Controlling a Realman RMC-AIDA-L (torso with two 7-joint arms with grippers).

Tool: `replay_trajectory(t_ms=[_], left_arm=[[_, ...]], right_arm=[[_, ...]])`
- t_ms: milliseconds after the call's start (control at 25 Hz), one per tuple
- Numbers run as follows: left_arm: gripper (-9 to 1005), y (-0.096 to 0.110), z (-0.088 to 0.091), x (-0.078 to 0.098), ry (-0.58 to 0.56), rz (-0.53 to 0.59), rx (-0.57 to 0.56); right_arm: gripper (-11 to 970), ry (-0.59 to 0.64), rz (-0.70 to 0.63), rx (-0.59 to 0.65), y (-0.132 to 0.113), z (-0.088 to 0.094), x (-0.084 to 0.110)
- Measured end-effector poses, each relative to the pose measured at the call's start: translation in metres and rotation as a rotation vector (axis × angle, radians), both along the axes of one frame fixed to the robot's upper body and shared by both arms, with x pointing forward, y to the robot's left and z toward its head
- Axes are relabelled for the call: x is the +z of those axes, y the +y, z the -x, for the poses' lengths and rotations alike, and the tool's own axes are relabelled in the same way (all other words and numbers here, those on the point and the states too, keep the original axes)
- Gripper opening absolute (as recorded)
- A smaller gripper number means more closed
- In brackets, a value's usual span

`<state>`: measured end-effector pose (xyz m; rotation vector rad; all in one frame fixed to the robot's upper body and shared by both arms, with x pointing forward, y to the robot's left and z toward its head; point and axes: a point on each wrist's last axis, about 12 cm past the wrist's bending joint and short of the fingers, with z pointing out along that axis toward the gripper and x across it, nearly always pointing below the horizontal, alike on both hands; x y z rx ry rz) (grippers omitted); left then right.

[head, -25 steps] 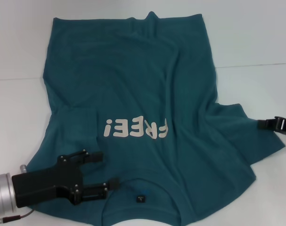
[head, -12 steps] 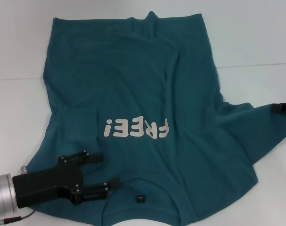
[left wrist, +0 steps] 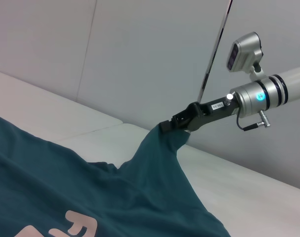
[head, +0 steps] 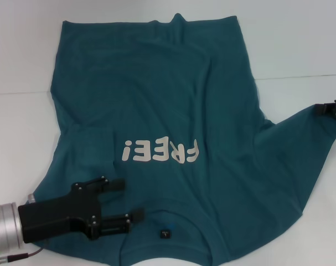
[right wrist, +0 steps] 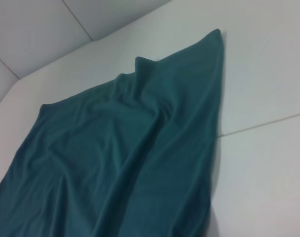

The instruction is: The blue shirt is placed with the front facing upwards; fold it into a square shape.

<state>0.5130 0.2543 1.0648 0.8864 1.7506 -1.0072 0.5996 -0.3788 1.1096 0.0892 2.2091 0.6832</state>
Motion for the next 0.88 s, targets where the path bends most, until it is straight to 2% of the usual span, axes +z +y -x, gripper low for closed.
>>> replay_trajectory(t_ms=[560, 880], left_arm=[[887, 0.000, 0.000, 0.000, 0.005, 0.004, 0.005], [887, -0.001, -0.002, 0.001, 0.001, 0.003, 0.004]], right_arm=[[31, -0.013, -0.007, 0.065, 0.014, -0.007, 0.007], [32, -0.021, -0.009, 0.222, 0.051, -0.013, 0.009]])
